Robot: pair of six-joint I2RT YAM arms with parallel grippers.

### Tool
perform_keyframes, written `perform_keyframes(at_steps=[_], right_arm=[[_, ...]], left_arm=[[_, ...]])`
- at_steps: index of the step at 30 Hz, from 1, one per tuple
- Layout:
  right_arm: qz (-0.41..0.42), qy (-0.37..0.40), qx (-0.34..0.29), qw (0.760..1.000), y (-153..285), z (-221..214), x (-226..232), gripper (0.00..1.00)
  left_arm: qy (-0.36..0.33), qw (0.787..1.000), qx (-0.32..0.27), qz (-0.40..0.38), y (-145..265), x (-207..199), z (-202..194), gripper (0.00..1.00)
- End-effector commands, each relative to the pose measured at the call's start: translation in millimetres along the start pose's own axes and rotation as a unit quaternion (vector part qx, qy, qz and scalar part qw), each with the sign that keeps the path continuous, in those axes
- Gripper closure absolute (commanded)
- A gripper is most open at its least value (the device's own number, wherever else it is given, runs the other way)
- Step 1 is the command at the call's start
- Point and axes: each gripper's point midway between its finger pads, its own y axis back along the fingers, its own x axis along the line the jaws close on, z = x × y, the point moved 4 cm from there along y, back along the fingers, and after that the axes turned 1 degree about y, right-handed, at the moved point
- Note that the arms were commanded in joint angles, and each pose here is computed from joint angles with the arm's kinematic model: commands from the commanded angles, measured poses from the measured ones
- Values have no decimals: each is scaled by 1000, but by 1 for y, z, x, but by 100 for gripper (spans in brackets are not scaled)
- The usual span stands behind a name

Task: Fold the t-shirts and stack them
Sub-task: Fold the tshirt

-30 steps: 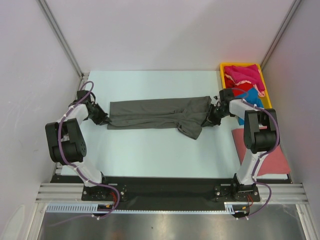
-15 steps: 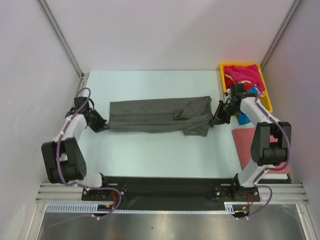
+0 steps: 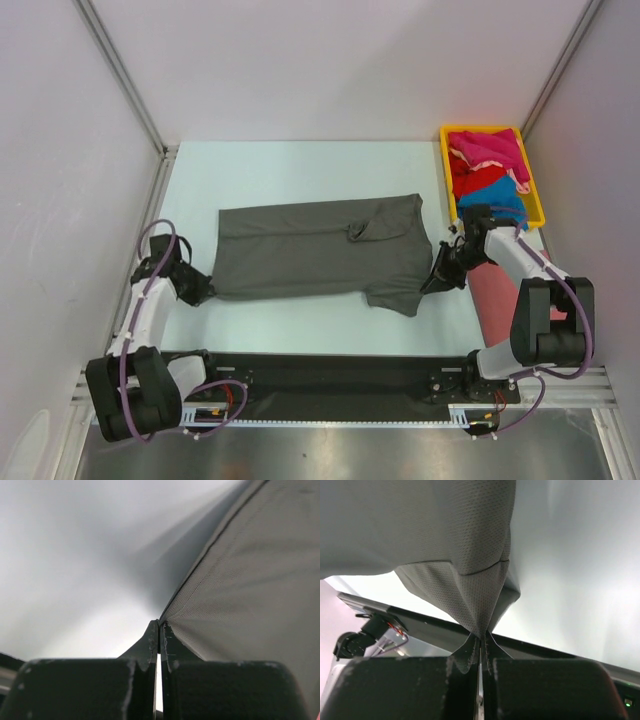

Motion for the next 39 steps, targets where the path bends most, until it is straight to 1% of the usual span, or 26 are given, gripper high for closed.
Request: perform_keyframes(at_steps=[1,6,10,12,16,17,23,25,29,33,34,36,37,39], right_arm=[[6,-1,18,1000,1,-15,-6,100],[7,-7,28,1000,-9,-25,-14,100],[10,-13,33,999,-10,-27,-13,100],[11,-13,36,999,-10,-26,-12,100],[22,-12,11,1000,-1,-8,-6,100],[26,-12,7,1000,1,-2,-3,100],[57,-1,-7,998,6,27,16,100],[65,2,-13,998,7,43,24,100],[76,2,-14,997,5,69,34,100],[77,1,-11,997,-3,95,38,100],[80,2,-13,997,-4,104,41,100],[81,-1,-13,997,-6,113,44,100],[82,-1,-14,997,-7,121,46,100],[83,-3,-12,996,-8,128,48,100]], left_arm=[[43,998,4,40,-8,22,-13,100],[63,996,19,63,-26,39,-22,100],[63,995,31,72,-30,40,-23,100],[61,995,29,68,-29,37,-19,100],[42,998,18,50,-27,25,-7,100],[40,998,23,51,-27,24,-6,100],[2,999,26,25,-23,1,13,100],[-8,999,27,22,-23,-8,23,100],[-14,1000,21,12,-26,-25,42,100],[-21,999,26,-3,-31,-46,58,100],[-23,999,39,-1,-37,-48,57,100],[-32,999,42,-7,-39,-58,63,100],[-34,998,56,2,-46,-58,62,100],[-38,998,60,-2,-48,-66,66,99]])
